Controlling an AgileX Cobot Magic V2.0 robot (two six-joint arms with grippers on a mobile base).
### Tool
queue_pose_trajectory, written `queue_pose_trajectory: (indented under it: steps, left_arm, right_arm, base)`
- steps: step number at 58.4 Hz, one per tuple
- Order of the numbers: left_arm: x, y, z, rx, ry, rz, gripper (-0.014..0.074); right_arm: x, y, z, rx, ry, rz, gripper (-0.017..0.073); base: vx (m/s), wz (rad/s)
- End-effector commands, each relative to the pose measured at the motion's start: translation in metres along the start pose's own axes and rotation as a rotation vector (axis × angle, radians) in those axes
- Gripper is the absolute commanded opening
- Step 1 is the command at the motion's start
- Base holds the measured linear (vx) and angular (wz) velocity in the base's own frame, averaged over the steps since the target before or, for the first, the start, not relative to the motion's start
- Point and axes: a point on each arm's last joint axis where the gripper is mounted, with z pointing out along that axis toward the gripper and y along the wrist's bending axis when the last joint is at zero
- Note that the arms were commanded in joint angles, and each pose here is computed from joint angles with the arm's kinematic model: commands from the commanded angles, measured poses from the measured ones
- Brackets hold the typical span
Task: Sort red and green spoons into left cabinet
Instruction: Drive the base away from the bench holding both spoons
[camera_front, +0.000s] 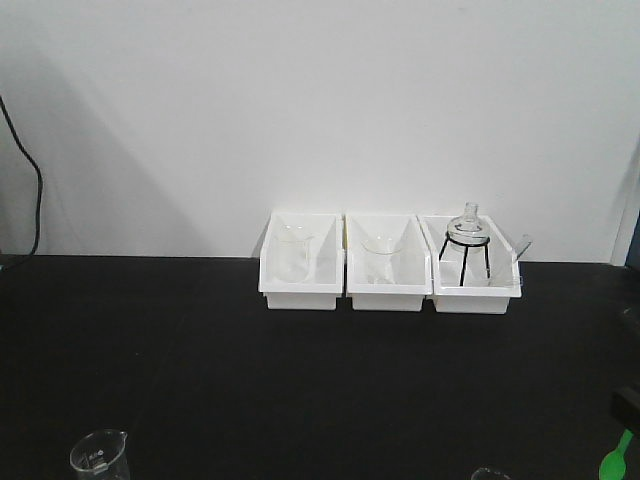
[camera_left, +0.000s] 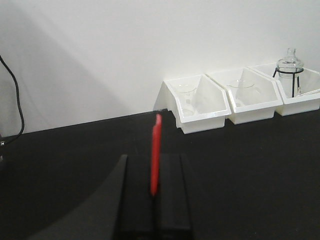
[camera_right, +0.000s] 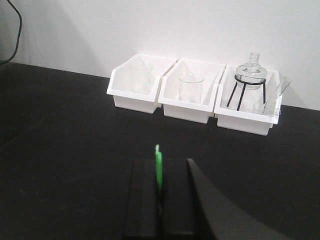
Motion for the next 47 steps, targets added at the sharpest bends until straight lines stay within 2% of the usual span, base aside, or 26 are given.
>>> queue_pose_trajectory:
  steps: [1, 47]
  left_arm:
    - [-0.0156, 0.0026, -0.0025, -0.029, -0.093, -0.017, -0.0003]
    - [-0.0156, 0.0026, -0.0025, -0.029, -0.093, -0.017, -0.0003]
  right_arm:
    - [-0.0122, -0.0023, -0.003, 0.027, -0.033, -0.037, -0.0003]
    - [-0.0122, -0.0023, -0.003, 0.026, -0.033, -0.037, -0.0003]
  base:
    - [-0.09, 0.0]
    - [-0.19, 0.12]
